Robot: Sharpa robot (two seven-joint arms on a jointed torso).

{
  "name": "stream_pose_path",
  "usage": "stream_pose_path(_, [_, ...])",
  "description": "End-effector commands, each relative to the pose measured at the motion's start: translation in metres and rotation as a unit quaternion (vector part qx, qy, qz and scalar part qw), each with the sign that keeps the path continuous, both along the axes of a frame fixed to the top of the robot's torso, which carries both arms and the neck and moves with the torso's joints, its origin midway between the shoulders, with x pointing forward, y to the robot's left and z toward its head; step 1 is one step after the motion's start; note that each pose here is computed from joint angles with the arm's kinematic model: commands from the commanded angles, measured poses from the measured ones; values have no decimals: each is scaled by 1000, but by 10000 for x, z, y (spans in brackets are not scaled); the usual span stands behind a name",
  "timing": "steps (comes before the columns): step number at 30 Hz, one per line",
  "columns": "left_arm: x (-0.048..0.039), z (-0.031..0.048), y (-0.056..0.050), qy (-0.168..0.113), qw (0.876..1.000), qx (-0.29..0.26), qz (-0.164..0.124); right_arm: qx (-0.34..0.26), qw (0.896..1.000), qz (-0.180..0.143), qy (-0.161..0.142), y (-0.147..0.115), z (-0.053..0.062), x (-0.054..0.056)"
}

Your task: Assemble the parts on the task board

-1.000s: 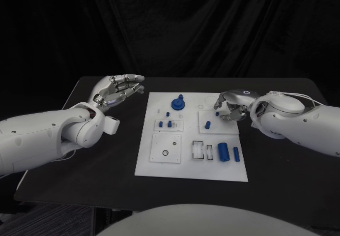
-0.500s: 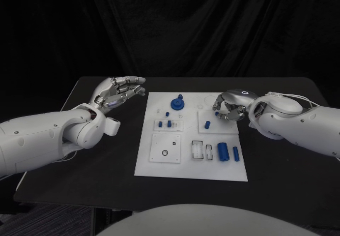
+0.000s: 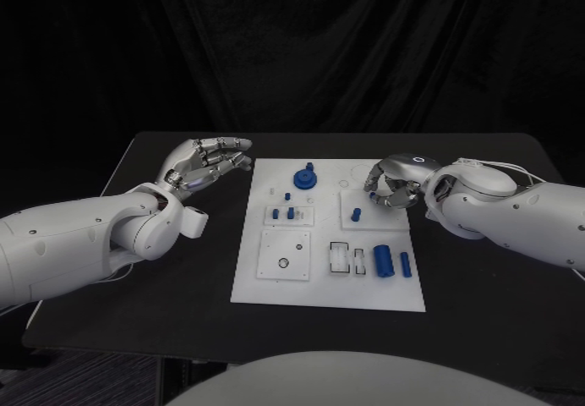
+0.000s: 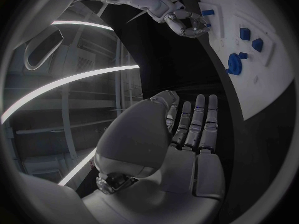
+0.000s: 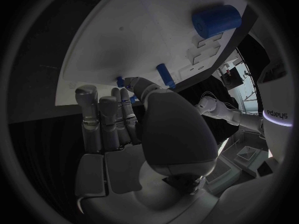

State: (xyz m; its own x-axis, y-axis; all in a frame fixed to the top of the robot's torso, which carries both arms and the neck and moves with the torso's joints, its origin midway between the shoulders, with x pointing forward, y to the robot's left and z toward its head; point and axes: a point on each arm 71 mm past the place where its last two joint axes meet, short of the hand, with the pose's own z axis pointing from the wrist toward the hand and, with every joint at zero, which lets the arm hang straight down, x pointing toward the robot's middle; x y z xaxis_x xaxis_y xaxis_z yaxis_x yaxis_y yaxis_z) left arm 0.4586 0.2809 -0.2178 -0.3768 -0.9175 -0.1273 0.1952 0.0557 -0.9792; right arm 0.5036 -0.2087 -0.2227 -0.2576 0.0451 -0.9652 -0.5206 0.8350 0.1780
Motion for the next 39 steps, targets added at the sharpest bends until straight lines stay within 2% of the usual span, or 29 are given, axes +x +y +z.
stream_pose_path(1, [-35,99,-21,-70,997,-38,-18,-6,1000,-9,12,-12,-34,5])
stream_pose_path(21, [-37,56,-30,-57,997,-37,-21,-12,1000,-13,21,-14,-121,23])
stream_pose_path(39, [-43,-5,-35,-48,998,-35,-21,16,999,-13,-26,-16,-66,64])
